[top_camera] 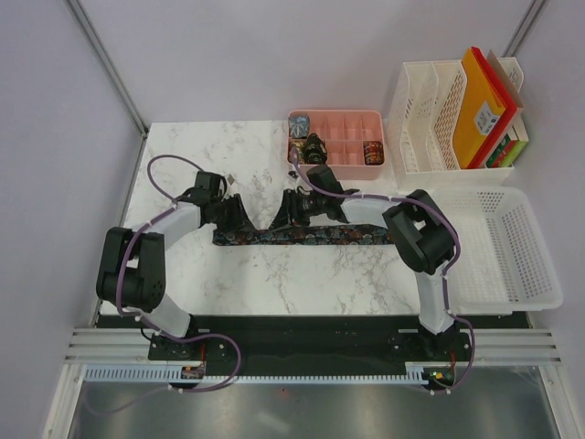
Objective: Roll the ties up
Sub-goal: Roll the tie at the center of the board.
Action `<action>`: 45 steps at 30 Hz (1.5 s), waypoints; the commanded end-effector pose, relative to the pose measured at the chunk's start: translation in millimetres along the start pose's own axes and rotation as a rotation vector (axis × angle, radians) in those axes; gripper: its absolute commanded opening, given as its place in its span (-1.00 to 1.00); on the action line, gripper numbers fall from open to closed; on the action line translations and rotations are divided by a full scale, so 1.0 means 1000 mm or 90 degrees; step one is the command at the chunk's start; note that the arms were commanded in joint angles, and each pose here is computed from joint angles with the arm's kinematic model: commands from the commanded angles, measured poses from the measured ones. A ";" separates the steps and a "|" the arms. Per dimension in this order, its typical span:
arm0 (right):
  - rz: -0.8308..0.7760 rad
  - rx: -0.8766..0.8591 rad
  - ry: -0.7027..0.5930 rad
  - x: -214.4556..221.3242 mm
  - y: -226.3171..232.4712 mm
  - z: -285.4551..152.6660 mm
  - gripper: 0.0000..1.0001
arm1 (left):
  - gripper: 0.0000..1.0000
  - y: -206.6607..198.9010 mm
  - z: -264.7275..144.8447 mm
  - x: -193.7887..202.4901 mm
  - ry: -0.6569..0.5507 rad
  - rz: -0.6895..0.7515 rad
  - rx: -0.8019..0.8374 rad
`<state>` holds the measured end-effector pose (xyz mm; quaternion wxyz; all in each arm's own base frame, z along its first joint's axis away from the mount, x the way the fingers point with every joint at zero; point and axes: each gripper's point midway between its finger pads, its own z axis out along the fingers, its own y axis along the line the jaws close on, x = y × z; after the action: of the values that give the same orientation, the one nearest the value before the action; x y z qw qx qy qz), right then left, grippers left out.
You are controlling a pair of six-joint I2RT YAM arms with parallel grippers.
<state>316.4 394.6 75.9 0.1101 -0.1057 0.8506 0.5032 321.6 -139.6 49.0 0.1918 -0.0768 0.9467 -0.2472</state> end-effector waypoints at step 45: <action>-0.054 0.002 -0.010 -0.056 0.016 -0.045 0.37 | -0.96 0.002 -0.003 0.004 -0.030 -0.031 0.012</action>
<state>352.5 338.8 116.6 0.1260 -0.1725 0.8572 0.4686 312.6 -137.3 49.7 0.2008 -0.0988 0.9407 -0.2549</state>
